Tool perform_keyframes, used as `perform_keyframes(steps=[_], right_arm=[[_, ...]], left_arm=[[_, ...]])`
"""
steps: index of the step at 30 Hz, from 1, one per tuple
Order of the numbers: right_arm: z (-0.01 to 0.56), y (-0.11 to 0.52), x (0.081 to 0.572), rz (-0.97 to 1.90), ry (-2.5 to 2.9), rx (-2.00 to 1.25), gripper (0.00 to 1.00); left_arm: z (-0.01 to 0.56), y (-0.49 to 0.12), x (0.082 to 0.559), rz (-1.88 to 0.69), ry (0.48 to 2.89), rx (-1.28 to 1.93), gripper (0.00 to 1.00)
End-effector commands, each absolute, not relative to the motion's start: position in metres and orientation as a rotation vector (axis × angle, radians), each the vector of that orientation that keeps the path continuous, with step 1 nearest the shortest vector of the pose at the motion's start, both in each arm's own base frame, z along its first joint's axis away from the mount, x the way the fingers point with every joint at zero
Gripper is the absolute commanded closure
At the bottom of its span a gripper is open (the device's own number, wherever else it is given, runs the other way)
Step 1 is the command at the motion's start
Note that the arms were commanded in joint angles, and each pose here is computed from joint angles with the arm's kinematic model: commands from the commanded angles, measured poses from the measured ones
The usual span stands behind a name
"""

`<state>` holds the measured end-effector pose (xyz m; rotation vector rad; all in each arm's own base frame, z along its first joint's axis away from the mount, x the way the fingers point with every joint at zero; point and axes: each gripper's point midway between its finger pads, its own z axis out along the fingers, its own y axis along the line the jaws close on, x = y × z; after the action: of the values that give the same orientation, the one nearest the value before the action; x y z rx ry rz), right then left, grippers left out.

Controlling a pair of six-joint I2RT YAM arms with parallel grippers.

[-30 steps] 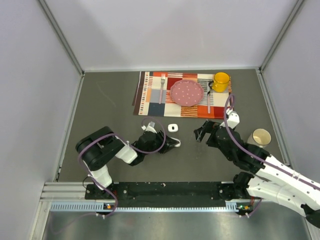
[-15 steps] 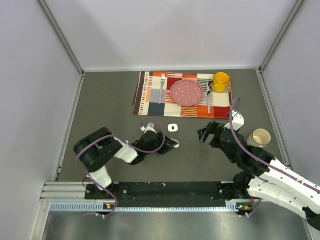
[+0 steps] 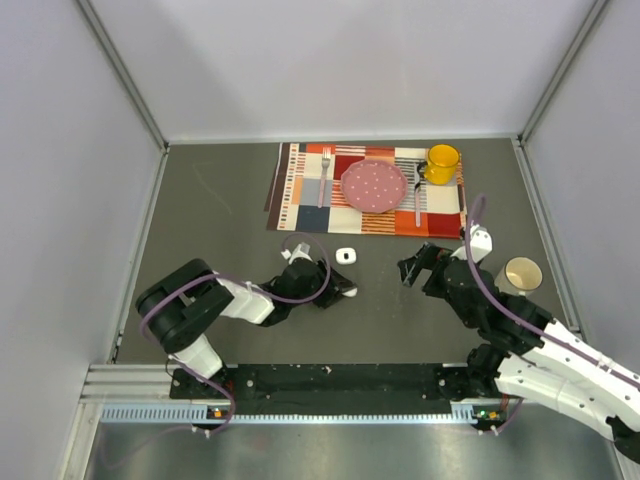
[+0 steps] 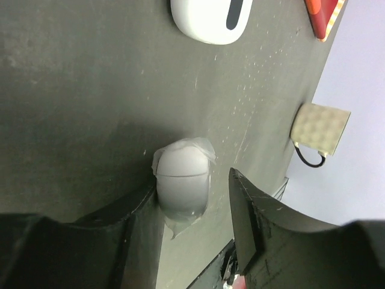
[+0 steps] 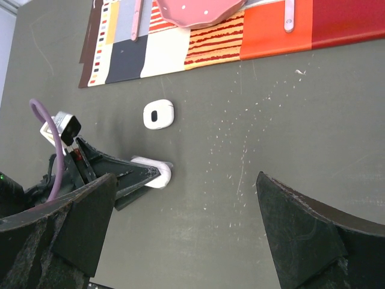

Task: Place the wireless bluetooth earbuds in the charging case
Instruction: Place the charging case with the earbuds at the center of the board, then reset both arms

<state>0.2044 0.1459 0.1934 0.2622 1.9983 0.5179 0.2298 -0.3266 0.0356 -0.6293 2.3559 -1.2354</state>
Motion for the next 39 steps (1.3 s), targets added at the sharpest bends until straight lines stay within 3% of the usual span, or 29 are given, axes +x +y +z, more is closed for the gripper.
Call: perform_keyframes(steps=[1,9,18,26,32,33,34,35,36,39], right_arm=[[0.197,0.141,0.205,0.521,1.978,0.280,0.01],[0.192,0.140,0.203,0.528,1.988,0.298,0.01],[0.191,0.141,0.204,0.523,1.995,0.299,0.01],[0.187,0.144,0.206,0.486,2.018,0.269,0.01],[0.179,0.132,0.222,0.237,2.053,0.055,0.01],[0.176,0.130,0.226,0.222,2.076,0.047,0.01],[0.174,0.128,0.230,0.207,2.093,0.033,0.01],[0.170,0.128,0.236,0.174,2.120,0.011,0.01],[0.167,0.129,0.238,0.185,2.144,0.006,0.01],[0.161,0.124,0.253,0.223,2.208,0.062,0.01]], left_arm=[[0.013,-0.304,0.222,-1.056,2.428,-0.628,0.49],[0.012,-0.284,0.214,-0.981,2.422,-0.612,0.48],[0.036,-0.247,0.226,-0.727,2.360,-0.502,0.48],[0.109,-0.191,0.241,-0.594,2.058,-0.413,0.48],[0.163,-0.150,0.236,-0.553,1.842,-0.351,0.48],[0.168,-0.144,0.236,-0.546,1.809,-0.353,0.38],[0.175,-0.133,0.235,-0.536,1.757,-0.377,0.20],[0.177,-0.128,0.234,-0.533,1.738,-0.392,0.07],[0.180,-0.124,0.232,-0.527,1.723,-0.388,0.01],[0.189,-0.112,0.226,-0.534,1.681,-0.399,0.01]])
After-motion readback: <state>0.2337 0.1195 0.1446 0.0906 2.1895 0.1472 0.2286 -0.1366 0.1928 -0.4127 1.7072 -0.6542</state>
